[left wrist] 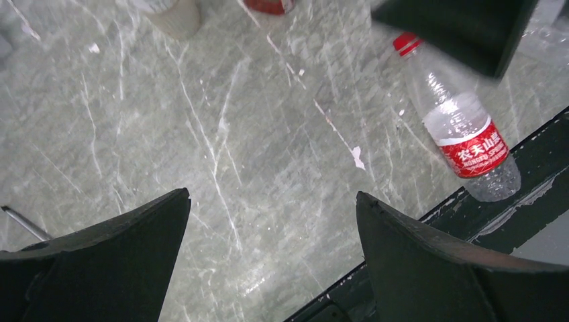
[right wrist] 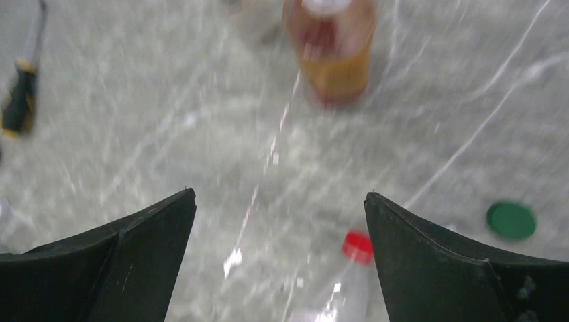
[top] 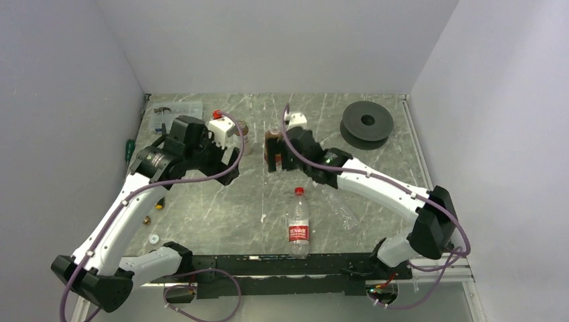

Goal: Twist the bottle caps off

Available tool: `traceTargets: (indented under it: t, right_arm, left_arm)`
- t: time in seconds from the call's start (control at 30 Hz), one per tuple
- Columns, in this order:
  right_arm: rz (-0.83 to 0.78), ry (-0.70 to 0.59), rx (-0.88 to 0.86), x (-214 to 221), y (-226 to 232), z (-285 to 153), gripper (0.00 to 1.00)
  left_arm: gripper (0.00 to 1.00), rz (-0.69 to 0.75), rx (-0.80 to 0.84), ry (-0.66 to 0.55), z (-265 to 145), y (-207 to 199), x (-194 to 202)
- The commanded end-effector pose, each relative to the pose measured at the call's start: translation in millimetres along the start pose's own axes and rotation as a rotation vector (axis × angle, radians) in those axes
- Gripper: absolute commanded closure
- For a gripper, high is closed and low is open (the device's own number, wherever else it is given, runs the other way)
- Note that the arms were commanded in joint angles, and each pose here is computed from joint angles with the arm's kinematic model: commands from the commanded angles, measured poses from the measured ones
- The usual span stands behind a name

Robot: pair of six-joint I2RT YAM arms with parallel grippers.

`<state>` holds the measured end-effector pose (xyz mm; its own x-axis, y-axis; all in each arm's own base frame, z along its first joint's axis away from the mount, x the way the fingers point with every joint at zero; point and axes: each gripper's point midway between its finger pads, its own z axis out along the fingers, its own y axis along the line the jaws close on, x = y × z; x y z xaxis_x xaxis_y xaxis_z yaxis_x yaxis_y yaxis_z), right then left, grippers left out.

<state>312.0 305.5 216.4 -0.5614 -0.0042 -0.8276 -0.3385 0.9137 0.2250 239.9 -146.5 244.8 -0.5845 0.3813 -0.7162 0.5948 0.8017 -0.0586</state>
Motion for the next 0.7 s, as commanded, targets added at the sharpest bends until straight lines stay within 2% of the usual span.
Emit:
traceTargets:
  t: [0.0,0.2,0.5,0.67]
  right_arm:
    - [0.009,0.289,0.091,91.8,-16.3,-24.4,0.00]
    - [0.029,0.383,0.085,135.1,-23.3,-27.3,0.00]
    - [0.020,0.479,0.131,182.6,-30.4,0.7,0.01]
    - [0.017,0.519,0.160,208.2,-37.9,10.9,0.08]
  left_arm:
    - [0.00,0.045,0.029,-0.152,-18.3,-7.8,-21.4]
    - [0.01,0.030,0.050,-0.141,-16.5,-11.8,-17.7]
    - [0.01,0.034,0.074,-0.152,-18.0,-16.3,-18.5]
    - [0.01,0.027,0.077,-0.148,-18.0,-17.0,-18.1]
